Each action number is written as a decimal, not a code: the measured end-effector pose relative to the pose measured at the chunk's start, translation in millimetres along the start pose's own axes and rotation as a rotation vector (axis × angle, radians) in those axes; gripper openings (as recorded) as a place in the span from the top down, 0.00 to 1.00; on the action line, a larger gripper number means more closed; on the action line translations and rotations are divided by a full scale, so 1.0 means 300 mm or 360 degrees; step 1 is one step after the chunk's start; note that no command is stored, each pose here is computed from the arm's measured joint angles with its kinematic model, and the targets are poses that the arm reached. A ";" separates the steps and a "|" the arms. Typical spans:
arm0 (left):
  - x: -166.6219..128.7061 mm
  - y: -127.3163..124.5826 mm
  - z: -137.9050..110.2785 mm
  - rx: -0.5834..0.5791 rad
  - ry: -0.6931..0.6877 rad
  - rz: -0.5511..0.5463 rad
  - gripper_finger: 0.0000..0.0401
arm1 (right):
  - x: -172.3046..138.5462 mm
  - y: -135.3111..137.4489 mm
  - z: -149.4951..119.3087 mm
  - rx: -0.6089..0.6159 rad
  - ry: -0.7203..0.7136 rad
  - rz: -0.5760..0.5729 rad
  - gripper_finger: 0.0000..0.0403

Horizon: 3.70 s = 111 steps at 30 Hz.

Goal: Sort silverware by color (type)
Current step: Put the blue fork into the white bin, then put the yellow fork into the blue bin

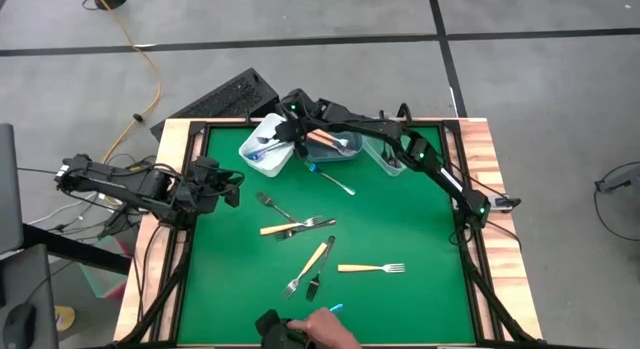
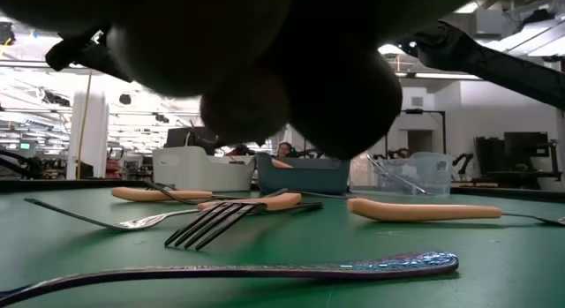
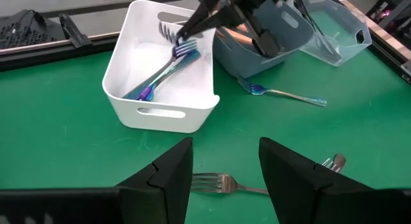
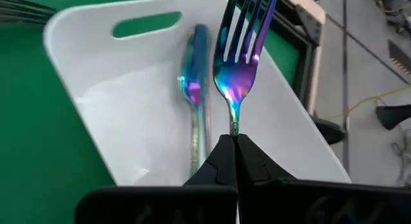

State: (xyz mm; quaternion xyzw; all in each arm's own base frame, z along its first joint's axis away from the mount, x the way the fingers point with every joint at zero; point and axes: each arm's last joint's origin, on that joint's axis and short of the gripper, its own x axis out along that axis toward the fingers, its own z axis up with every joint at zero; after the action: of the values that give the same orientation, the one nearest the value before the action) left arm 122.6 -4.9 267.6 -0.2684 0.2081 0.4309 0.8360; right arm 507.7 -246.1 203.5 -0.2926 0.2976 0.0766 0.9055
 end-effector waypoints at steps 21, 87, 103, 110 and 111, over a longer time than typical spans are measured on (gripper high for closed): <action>0.000 0.000 0.000 -0.0002 -0.0004 0.0004 0.60 | 0.004 0.005 0.001 0.0012 -0.0036 0.0033 0.93; 0.035 -0.134 -0.027 0.1022 0.0277 -0.0644 0.60 | -1.136 0.226 0.568 0.0839 0.0341 -0.0107 0.82; 0.227 -0.264 -0.202 0.1451 0.0748 -0.0635 0.57 | -1.112 0.311 0.631 0.0732 0.0341 0.0039 0.82; 0.278 -0.303 -0.247 0.1540 0.0777 -0.0724 0.57 | -1.113 0.314 0.628 0.0732 0.0364 0.0050 0.82; 0.283 -0.308 -0.251 0.1538 0.0776 -0.0735 0.57 | -1.113 0.314 0.627 0.0730 0.0365 0.0051 0.82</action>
State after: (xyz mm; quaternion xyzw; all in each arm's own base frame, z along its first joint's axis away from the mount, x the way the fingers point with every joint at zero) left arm 236.7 -45.2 185.5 0.0132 0.5033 0.0197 0.8638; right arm 300.3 -49.1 475.5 -0.0816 0.4127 -0.0122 0.9071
